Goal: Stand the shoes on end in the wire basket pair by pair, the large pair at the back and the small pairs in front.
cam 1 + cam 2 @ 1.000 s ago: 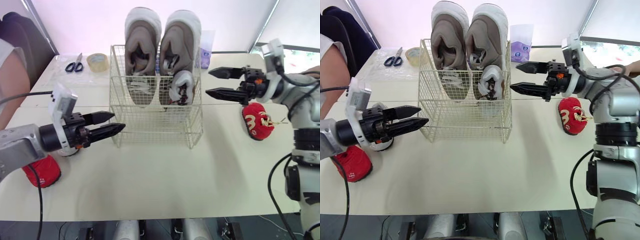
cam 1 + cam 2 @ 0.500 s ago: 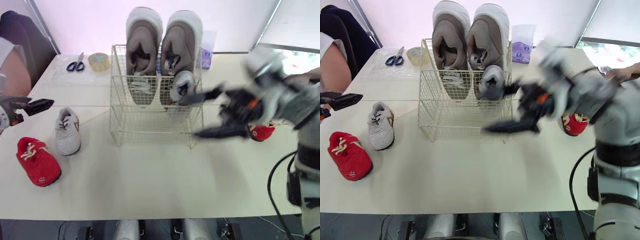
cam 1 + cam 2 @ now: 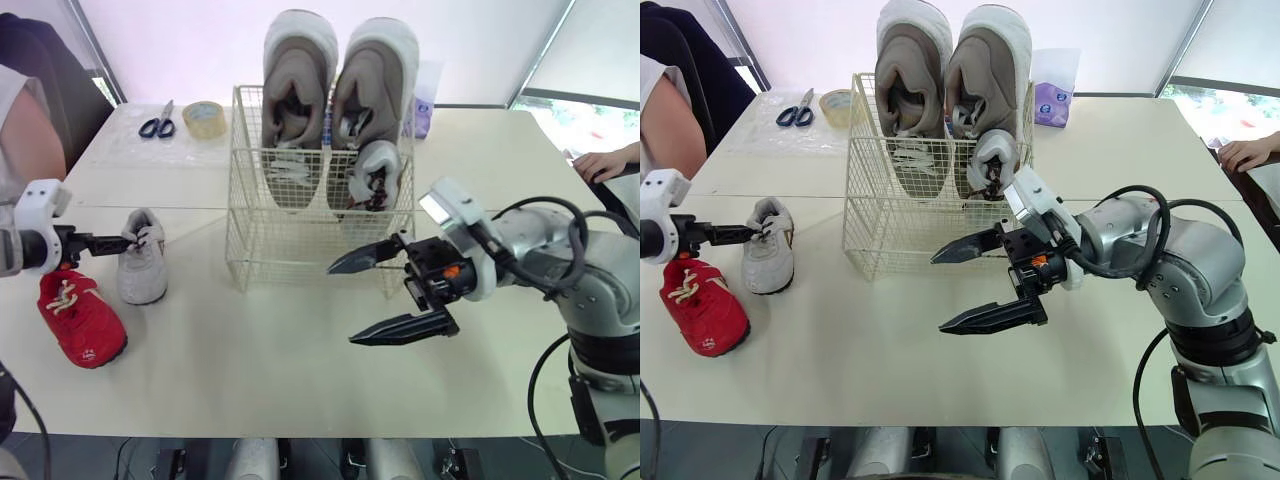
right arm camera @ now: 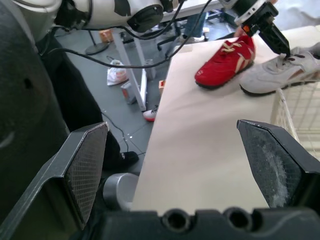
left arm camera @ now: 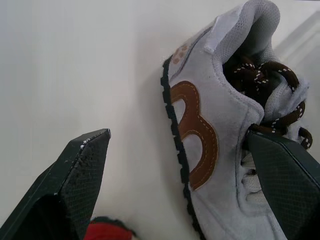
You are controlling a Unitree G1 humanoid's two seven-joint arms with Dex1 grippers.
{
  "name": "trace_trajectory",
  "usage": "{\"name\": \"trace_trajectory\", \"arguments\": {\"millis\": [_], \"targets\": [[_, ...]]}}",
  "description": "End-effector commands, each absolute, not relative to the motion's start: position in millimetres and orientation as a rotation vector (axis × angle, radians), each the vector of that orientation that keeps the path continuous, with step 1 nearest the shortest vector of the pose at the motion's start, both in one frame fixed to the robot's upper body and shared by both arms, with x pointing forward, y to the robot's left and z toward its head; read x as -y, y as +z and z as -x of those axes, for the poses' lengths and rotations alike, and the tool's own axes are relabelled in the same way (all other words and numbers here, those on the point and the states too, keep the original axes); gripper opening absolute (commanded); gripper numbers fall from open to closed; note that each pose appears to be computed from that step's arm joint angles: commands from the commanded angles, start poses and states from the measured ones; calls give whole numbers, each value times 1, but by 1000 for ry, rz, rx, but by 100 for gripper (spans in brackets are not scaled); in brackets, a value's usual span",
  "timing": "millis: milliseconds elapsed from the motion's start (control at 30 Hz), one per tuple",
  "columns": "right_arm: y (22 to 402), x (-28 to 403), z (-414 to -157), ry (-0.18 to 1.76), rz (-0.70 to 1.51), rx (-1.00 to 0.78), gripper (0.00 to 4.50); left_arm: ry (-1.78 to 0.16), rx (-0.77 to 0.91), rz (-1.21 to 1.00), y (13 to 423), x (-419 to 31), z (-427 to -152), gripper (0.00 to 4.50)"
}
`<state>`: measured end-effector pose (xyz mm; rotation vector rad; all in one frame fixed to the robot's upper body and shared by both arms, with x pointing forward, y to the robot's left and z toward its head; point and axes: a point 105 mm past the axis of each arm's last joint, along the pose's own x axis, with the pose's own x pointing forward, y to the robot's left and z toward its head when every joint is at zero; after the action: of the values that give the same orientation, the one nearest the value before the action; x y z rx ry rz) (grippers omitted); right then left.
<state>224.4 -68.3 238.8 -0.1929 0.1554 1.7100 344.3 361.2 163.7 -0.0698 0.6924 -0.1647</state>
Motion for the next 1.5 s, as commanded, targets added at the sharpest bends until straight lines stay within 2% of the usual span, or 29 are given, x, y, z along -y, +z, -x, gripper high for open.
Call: {"name": "trace_trajectory", "arguments": {"millis": [33, 133, 233, 267, 367, 633, 667, 733, 800, 900, 1000, 1133, 1200, 1367, 1500], "targets": [[244, 67, -225, 1686, 218, -102, 450, -150, -749, 15, 149, -364, -347, 448], [243, 68, -227, 1662, 221, -100, 450, -160, -763, 15, 143, -362, -350, 370], [242, 70, -230, 1640, 226, -105, 450, -168, -739, 47, 146, -360, -354, 223], [242, 71, -231, 1634, 227, -106, 450, -162, -722, 61, 148, -360, -355, 160], [242, 73, -234, 1614, 227, -104, 450, -152, -621, 120, 166, -362, -360, 29], [247, 76, -241, 1605, 216, -91, 450, -71, -361, 188, 217, -377, -366, 29], [248, 76, -241, 1608, 214, -89, 450, -70, -311, 172, 225, -377, -368, 29], [251, 77, -242, 1615, 201, -81, 450, -118, -92, 90, 260, -367, -369, 29], [265, 84, -242, 1609, 154, -54, 450, -188, 150, 92, 307, -350, -355, 29], [290, 101, -250, 1534, 94, 0, 450, -215, 371, 54, 357, -325, -328, 29], [301, 116, -254, 1464, 85, -16, 450, -266, 578, -109, 395, -258, -295, 29], [304, 120, -254, 1473, 63, -64, 450, -262, 632, -289, 378, -197, -282, 29], [309, 120, -253, 1490, 47, -66, 450, -229, 677, -194, 372, -188, -281, 29], [299, 130, -256, 1409, 75, -146, 450, -277, 667, -206, 334, -152, -297, 29], [289, 142, -258, 1325, 55, -186, 450, -282, 683, -250, 316, -140, -312, 29]]}}
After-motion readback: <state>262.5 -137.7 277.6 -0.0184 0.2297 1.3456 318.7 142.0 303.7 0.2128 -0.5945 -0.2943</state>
